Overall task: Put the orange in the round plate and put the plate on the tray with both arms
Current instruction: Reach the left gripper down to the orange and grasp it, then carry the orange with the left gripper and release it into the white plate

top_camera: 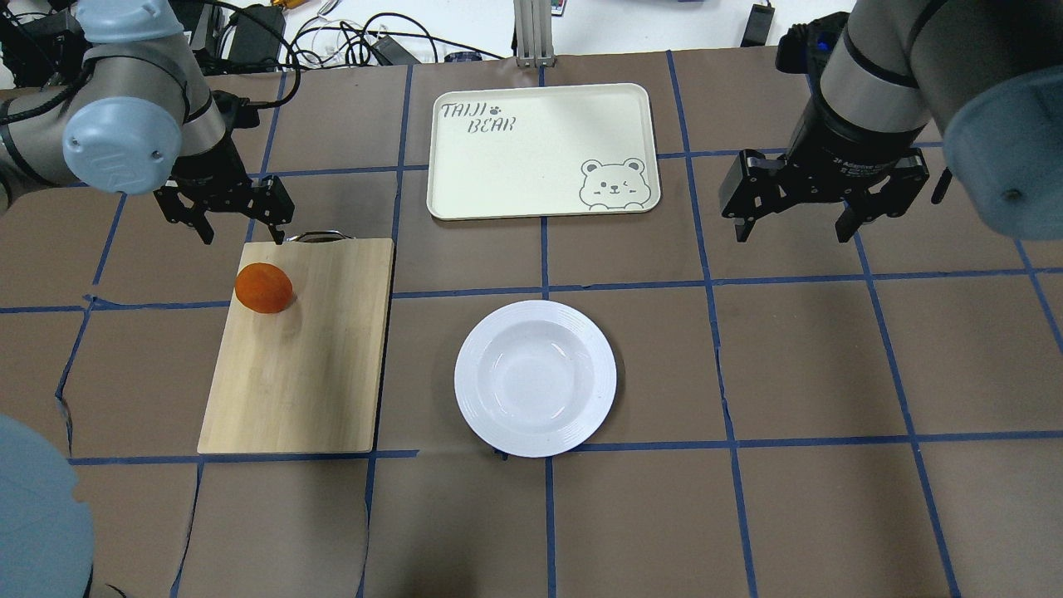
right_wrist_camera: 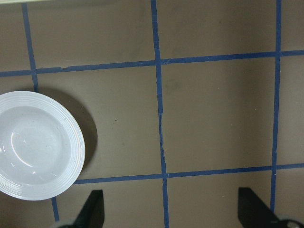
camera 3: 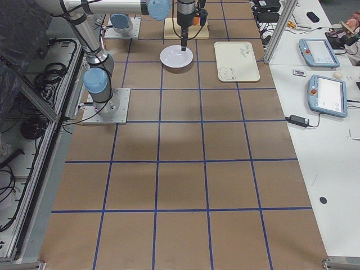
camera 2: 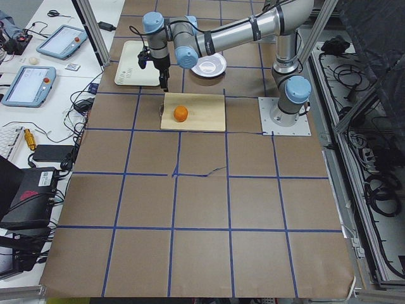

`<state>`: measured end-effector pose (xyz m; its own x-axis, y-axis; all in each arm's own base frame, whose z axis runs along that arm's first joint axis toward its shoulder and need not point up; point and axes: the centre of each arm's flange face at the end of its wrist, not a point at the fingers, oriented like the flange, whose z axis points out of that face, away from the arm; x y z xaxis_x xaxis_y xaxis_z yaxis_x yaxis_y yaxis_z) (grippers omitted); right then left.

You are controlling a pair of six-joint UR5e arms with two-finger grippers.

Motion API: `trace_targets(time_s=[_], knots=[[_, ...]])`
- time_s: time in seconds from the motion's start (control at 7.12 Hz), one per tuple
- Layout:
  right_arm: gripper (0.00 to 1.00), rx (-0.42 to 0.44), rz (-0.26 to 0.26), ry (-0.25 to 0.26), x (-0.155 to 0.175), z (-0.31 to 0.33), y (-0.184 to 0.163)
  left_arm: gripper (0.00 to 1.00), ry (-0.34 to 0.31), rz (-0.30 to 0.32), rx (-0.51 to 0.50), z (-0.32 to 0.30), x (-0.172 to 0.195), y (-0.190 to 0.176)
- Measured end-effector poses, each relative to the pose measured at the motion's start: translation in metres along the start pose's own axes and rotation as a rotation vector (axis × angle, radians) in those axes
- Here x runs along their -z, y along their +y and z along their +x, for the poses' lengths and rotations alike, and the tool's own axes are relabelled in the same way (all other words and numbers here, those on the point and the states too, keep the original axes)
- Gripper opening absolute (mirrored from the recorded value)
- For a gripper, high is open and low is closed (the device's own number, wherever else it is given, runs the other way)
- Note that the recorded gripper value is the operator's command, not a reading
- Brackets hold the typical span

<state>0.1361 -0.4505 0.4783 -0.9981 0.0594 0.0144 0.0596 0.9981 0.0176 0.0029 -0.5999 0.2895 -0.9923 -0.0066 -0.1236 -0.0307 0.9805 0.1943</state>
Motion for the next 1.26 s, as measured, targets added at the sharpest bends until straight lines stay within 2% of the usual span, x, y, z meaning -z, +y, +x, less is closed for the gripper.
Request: trace_targets(time_s=[0.14, 0.42, 0.84, 0.98, 1.26], knots=[[1.00, 0.001, -0.002, 0.001, 0.000, 0.000, 0.000, 0.94, -0.003, -0.032, -0.023, 0.000, -0.020, -0.001], [1.00, 0.003, -0.004, 0.001, -0.001, 0.000, 0.000, 0.84, 0.007, -0.072, -0.066, -0.005, -0.059, -0.007], [1.00, 0.009, 0.000, 0.002, -0.001, 0.000, -0.001, 0.05, 0.063, -0.068, -0.072, -0.012, -0.080, -0.016], [1.00, 0.010, 0.005, 0.002, 0.000, 0.000, -0.001, 0.00, 0.085, -0.064, -0.067, -0.010, -0.079, -0.016], [1.00, 0.011, 0.006, 0.002, -0.001, 0.000, -0.001, 0.00, 0.117, -0.042, -0.056, -0.008, -0.060, -0.014]])
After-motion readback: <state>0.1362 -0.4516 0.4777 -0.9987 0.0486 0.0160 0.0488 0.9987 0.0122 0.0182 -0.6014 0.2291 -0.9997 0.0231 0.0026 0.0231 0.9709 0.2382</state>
